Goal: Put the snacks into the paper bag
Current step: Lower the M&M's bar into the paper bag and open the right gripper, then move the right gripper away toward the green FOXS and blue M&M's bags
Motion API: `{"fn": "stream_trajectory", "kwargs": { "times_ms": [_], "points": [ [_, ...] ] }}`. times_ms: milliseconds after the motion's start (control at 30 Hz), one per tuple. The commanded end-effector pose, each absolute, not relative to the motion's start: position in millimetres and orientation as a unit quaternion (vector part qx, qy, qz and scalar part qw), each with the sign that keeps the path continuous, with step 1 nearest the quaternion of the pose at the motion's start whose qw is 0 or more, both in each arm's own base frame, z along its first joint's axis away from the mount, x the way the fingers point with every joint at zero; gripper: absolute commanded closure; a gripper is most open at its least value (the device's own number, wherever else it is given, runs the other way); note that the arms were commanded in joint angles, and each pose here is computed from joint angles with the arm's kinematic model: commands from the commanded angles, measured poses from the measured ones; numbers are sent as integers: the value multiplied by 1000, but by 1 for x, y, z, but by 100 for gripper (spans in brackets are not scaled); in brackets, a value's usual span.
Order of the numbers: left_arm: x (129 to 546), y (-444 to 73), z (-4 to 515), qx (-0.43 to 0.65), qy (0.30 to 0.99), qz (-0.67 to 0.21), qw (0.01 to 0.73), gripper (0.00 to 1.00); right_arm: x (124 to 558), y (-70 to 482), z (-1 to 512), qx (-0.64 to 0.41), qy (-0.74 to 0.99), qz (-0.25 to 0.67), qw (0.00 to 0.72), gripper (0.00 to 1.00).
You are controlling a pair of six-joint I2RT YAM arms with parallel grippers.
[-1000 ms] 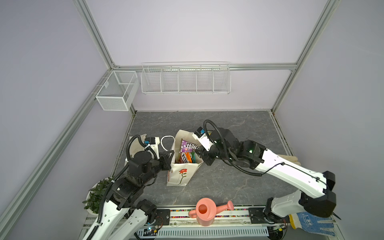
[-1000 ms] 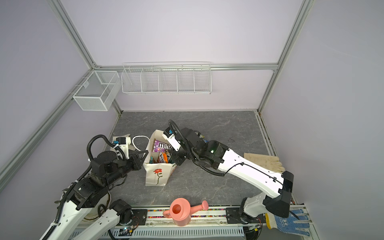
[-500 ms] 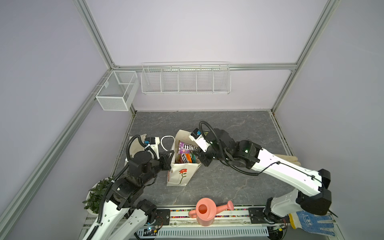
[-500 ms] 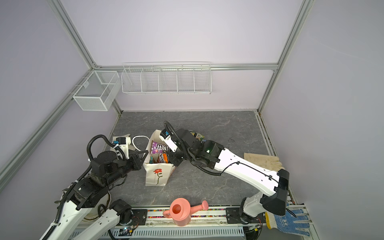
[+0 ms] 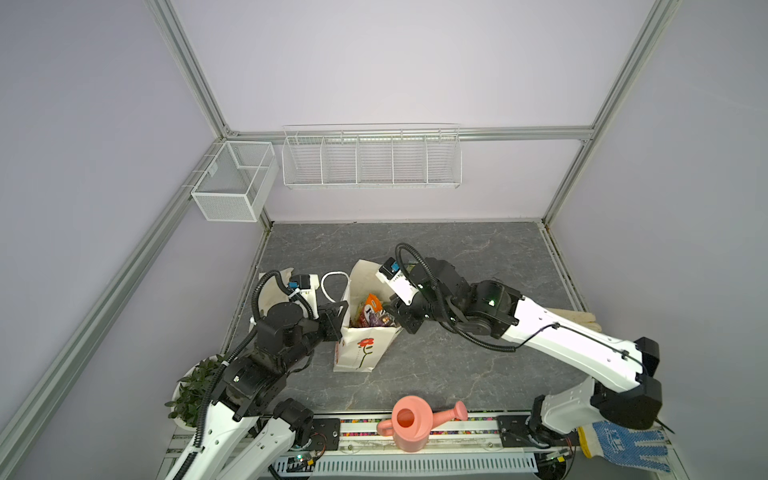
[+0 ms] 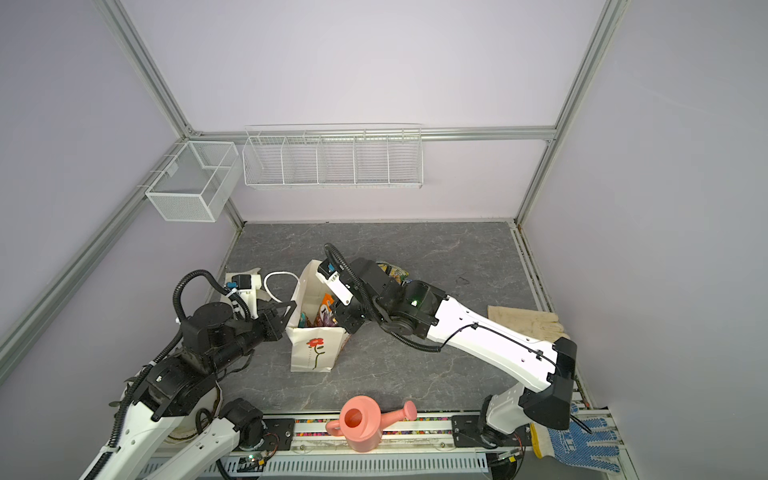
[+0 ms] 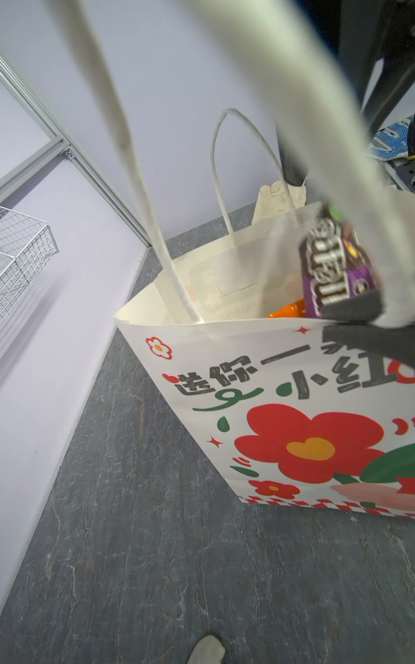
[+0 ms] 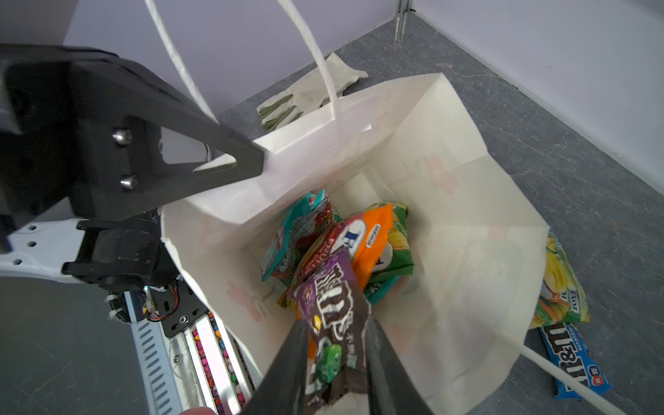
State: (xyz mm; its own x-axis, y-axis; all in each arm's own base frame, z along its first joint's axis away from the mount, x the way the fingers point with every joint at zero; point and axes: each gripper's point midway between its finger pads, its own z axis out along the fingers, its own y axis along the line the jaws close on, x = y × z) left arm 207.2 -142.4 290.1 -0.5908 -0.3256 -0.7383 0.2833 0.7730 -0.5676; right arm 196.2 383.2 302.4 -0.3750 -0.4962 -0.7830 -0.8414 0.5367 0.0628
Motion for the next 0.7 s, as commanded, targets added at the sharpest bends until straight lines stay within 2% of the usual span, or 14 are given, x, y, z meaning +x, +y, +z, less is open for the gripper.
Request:
{"fn": "stream_trajectory", "kwargs": {
  "times_ms": [0,400,500,667],
  "points": [
    [207,-143,304,-15,809,-352,470,100,196,386,309,-427,788,230,380,67],
    [207,-141,303,-16,810,-348,472,100,195,375,319,-421,785,223,397,63],
    [207,-141,304,-17,810,-347,473,100,196,367,327,-413,782,221,411,58],
    [208,-141,303,-17,811,-345,473,100,198,349,340,-393,779,213,439,45]
  ]
}}
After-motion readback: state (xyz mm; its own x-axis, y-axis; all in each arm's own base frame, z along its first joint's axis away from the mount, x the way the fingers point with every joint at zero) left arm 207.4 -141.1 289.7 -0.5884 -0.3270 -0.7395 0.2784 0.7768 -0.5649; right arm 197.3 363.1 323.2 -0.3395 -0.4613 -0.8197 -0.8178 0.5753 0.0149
